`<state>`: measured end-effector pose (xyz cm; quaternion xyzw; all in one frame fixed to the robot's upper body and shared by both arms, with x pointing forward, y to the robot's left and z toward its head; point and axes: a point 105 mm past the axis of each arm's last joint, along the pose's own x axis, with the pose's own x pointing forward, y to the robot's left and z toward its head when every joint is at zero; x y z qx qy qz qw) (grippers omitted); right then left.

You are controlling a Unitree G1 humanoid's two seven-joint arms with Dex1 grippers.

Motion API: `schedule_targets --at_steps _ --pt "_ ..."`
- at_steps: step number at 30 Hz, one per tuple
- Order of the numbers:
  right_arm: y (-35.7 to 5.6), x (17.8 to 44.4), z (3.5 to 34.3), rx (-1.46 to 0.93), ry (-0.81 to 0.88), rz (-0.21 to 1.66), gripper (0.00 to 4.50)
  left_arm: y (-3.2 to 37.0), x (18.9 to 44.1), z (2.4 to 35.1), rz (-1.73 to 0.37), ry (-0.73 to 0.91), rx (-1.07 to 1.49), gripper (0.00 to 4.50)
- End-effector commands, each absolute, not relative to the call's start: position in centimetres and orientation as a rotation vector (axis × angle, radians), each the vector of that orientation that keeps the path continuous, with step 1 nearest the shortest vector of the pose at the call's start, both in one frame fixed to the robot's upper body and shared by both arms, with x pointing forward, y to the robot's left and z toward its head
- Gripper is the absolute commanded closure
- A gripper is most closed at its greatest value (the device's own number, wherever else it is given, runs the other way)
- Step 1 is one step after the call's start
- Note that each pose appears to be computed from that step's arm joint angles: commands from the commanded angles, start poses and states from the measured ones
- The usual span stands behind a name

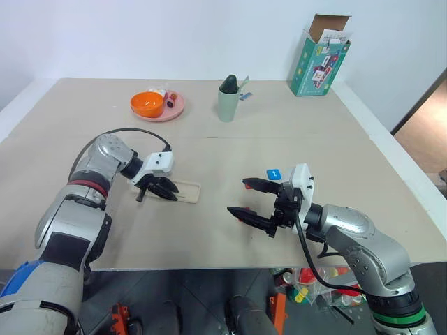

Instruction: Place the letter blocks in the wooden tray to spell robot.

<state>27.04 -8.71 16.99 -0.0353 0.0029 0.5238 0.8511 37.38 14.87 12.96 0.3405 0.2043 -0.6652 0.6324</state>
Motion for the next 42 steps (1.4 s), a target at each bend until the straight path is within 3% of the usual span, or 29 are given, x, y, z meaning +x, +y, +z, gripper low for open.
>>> schedule_targets --at_steps 1,11,25,42 --pt "-8.5 26.9 17.9 -0.09 -0.042 1.126 0.0 14.3 37.8 14.5 -1.524 0.403 0.818 4.02" --pt "-8.3 27.0 17.6 -0.086 -0.039 1.138 0.0 14.6 37.6 13.6 -1.523 0.446 0.853 4.02" --pt "-8.0 26.8 17.3 -0.084 -0.041 1.154 0.0 9.1 38.9 14.3 -1.428 0.408 0.799 4.02" --pt "-7.6 27.1 17.2 -0.083 -0.043 1.177 0.0 5.9 36.9 14.4 -1.335 0.453 0.737 4.02"
